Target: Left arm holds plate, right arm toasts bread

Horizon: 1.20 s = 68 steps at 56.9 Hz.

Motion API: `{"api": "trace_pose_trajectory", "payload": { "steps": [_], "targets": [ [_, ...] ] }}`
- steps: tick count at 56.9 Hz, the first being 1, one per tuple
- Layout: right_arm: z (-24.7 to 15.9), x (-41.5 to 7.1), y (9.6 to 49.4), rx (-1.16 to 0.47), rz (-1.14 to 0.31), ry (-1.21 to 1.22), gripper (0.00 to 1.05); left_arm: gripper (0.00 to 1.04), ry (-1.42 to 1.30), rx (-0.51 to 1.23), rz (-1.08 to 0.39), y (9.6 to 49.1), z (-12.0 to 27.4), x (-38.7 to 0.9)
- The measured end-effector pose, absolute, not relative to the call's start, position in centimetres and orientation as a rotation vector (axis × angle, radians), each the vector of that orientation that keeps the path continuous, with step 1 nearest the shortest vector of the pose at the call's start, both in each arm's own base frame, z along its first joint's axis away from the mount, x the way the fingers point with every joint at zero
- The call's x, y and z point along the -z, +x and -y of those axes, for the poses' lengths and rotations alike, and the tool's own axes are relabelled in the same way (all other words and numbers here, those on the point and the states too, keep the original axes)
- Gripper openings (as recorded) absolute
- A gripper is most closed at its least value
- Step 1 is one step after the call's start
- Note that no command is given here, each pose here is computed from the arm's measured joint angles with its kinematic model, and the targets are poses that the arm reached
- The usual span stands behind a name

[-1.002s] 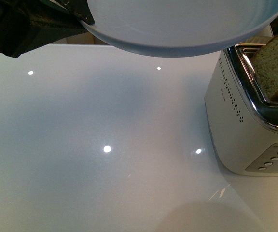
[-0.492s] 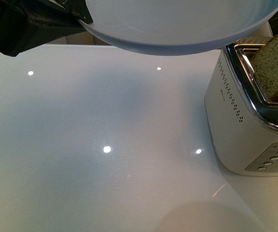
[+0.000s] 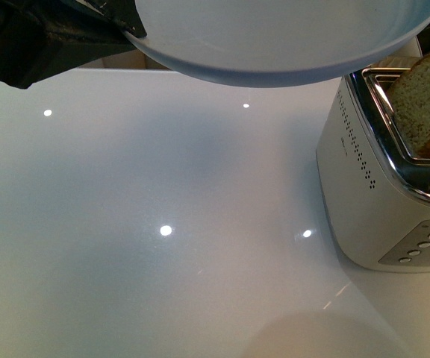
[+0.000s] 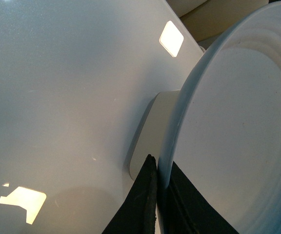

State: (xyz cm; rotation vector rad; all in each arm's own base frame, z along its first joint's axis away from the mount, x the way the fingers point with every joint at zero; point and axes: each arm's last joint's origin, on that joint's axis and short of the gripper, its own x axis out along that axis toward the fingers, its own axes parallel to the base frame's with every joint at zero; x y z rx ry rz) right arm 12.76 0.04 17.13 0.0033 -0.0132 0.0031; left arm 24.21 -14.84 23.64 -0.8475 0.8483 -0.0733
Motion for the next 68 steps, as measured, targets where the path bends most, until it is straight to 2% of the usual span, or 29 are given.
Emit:
{"api": "trace_pose_trajectory", "payload": {
  "steps": [68],
  "targets": [
    [0.0,-16.9,9.7,-0.003,0.013,0.003,0.02,0.03,-0.848,0.074,-0.849,24.2,14.8,-23.7]
  ]
}}
